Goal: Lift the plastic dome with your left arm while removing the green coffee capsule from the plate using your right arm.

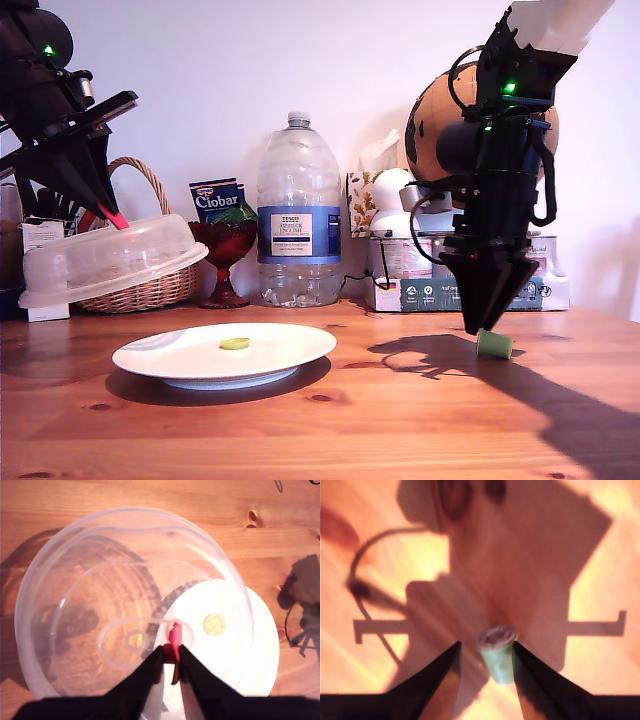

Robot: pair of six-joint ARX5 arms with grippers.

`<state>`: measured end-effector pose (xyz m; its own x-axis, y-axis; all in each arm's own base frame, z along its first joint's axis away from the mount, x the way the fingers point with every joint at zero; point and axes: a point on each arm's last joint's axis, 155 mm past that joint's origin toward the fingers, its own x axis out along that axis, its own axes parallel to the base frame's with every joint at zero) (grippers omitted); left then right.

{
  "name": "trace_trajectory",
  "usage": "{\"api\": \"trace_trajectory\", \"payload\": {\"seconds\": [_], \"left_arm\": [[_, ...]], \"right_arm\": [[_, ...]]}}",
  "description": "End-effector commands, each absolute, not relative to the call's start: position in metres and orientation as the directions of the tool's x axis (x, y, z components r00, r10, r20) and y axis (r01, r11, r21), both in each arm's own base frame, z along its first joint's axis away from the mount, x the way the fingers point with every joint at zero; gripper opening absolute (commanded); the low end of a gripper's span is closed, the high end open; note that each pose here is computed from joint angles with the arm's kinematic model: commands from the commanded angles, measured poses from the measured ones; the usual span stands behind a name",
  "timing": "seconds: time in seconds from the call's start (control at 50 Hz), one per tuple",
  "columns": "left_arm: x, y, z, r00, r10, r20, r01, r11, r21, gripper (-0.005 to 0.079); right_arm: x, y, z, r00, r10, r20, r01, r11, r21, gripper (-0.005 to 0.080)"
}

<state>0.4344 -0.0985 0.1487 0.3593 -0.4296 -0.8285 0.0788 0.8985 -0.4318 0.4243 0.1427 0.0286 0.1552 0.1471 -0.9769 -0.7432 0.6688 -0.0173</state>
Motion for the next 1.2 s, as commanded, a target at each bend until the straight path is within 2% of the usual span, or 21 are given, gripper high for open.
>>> {"api": "trace_trajectory", "payload": {"seconds": [0.0,0.44,0.78,0.98,1.18], "left_arm": [[0.437,-0.101,0.164,0.39,-0.439,-0.809,0.108,0.895,-0.434,-0.0022],[0.437,-0.101,0.164,0.39,-0.439,-0.809,0.108,0.895,-0.433,-0.0022],[0.437,-0.101,0.164,0.391,-0.439,-0.809,0.108,0.895,-0.433,-0.0022],[0.437,-0.101,0.164,0.391,-0.439,-0.809,0.11,0.895,-0.433,-0.0022],[0.438,-0.101,0.164,0.392,-0.439,-0.808,0.115,0.895,-0.431,-0.0022]], "right_arm": [[0.425,0.156,0.031,0.164,0.162,-0.973,-0.755,0.656,-0.018,0.0287],[0.452,0.203,0.069,0.298,0.224,-0.928,-0.777,0.622,-0.099,0.0287],[0.474,0.288,0.108,0.441,0.424,-0.791,-0.813,0.562,-0.153,0.0287],[0.447,0.342,0.119,0.365,0.566,-0.739,-0.905,0.402,-0.138,0.028],[0.431,0.367,0.115,0.305,0.622,-0.721,-0.944,0.296,-0.144,0.0279]]}}
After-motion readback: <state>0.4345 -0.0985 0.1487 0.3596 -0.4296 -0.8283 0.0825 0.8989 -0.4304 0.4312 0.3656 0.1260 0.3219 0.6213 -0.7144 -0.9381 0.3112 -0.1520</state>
